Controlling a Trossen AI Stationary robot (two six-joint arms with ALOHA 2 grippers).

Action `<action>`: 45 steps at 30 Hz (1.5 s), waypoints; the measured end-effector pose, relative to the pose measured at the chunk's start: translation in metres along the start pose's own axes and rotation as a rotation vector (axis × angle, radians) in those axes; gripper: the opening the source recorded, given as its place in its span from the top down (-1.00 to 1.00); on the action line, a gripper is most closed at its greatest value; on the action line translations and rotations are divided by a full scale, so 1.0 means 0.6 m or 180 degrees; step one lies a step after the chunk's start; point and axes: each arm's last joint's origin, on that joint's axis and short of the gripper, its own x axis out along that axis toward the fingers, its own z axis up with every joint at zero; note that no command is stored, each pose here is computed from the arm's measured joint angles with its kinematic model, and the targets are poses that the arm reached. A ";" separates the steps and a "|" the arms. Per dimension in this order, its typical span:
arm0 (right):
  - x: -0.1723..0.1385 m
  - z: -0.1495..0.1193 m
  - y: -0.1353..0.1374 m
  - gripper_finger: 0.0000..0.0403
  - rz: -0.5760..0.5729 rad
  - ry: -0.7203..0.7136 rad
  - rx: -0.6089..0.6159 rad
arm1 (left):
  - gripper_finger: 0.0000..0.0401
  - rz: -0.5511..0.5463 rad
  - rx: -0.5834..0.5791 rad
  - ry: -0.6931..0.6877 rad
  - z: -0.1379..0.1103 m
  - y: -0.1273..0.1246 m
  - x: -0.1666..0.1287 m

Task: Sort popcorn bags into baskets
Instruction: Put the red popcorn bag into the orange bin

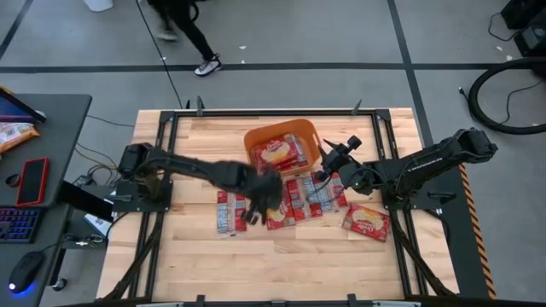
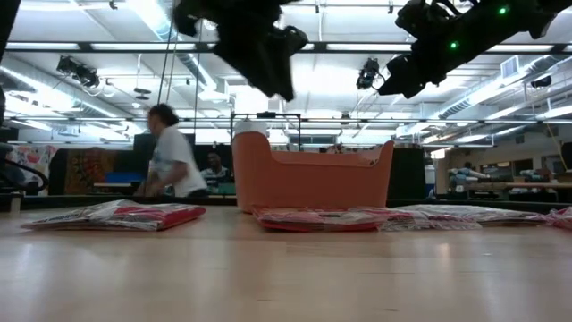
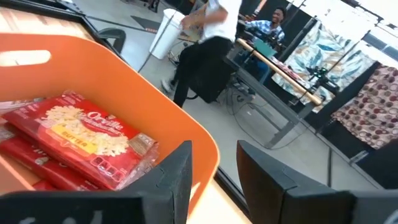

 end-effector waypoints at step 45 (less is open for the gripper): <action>0.011 0.005 0.000 0.35 0.0398 -0.0079 0.0167 | 0.12 -0.0169 -0.0242 0.1382 -0.062 -0.226 0.056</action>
